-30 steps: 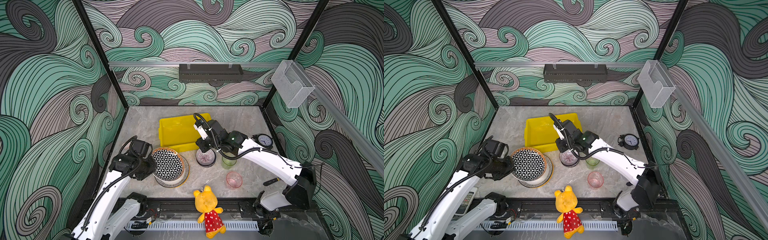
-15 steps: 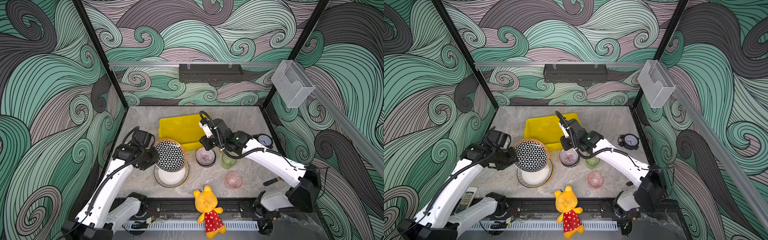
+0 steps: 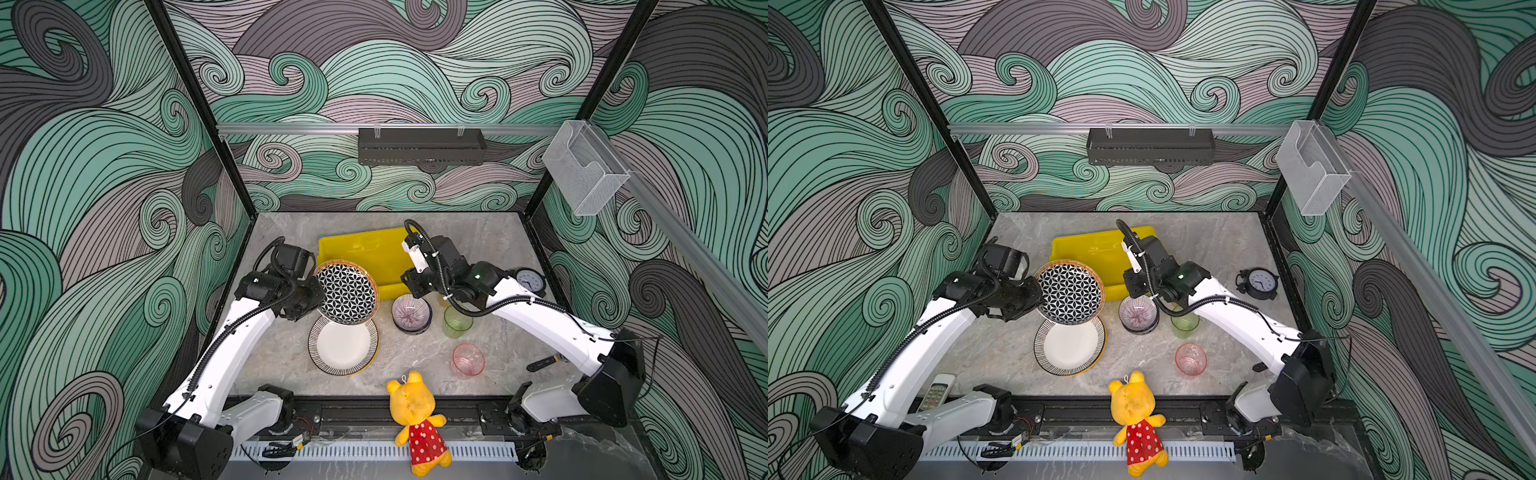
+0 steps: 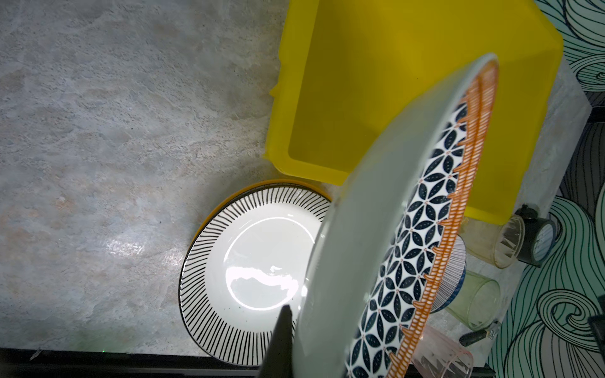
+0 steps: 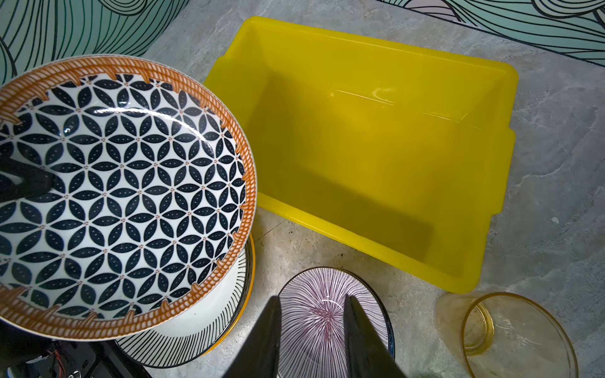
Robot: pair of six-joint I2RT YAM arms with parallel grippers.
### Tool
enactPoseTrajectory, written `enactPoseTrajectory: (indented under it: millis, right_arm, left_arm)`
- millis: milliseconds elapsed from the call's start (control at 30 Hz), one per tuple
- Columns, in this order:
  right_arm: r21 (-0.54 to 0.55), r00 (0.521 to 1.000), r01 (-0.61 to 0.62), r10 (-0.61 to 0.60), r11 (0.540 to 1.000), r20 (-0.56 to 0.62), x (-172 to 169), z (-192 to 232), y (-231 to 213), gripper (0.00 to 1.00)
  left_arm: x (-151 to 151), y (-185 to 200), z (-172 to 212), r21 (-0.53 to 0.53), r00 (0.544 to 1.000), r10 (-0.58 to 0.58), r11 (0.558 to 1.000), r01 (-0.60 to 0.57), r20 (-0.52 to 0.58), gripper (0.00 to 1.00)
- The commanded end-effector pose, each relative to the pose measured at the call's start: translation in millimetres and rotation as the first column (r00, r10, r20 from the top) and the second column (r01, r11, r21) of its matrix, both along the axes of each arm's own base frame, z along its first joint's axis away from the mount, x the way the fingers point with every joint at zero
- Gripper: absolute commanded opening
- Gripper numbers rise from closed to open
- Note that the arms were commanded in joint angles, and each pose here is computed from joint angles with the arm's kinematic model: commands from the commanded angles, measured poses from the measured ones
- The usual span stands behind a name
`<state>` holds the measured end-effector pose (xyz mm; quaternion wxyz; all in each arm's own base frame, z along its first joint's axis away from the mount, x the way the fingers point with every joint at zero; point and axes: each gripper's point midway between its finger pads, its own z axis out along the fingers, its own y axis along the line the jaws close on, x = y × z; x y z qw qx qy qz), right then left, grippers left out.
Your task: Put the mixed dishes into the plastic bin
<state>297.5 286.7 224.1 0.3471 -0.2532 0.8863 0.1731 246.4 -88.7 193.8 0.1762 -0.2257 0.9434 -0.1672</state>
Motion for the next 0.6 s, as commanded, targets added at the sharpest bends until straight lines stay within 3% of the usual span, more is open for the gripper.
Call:
enactPoseTrajectory:
  millis: [0, 567]
  right_arm:
    - [0.018, 1.0, 0.02, -0.02, 1.0, 0.018, 1, 7, -6, 0.34]
    - [0.006, 0.998, 0.043, -0.043, 0.999, 0.036, 8, 8, -13, 0.35]
  left_arm:
    - [32, -17, 41, -0.065, 0.984, -0.029, 0.997, 0.041, 0.179, 0.0]
    - [98, -33, 57, -0.066, 0.959, -0.031, 0.996, 0.052, 0.282, 0.0]
